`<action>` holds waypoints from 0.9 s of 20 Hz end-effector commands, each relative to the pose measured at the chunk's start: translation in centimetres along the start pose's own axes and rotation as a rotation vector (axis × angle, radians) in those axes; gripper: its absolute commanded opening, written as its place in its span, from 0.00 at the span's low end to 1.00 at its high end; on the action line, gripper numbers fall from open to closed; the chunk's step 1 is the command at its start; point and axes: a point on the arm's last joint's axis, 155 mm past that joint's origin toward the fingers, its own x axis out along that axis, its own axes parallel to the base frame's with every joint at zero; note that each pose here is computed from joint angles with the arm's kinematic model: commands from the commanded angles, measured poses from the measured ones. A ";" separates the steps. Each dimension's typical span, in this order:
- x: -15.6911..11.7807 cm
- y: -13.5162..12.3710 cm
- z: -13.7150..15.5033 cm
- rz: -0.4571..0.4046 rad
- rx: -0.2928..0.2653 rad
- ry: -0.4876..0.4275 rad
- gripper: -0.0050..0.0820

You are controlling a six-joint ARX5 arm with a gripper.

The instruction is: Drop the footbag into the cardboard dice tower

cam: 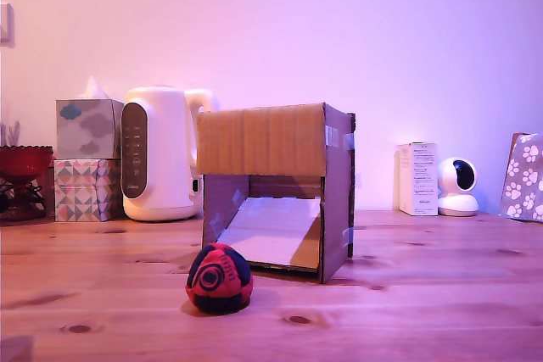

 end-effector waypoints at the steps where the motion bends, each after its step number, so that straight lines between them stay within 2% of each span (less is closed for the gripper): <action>1: 0.2 0.8 -0.3 0.038 -0.059 -0.002 0.04; 10: 0.2 0.8 -0.3 0.038 -0.059 -0.002 0.04; 12: 0.2 0.7 0.0 0.033 -0.072 -0.013 0.04; 14: 0.2 0.4 1.3 0.016 -0.118 -0.065 0.04; 15: 0.1 0.2 2.3 0.002 -0.118 -0.106 0.04; 18: -0.5 -1.0 5.4 -0.072 -0.164 -0.220 0.04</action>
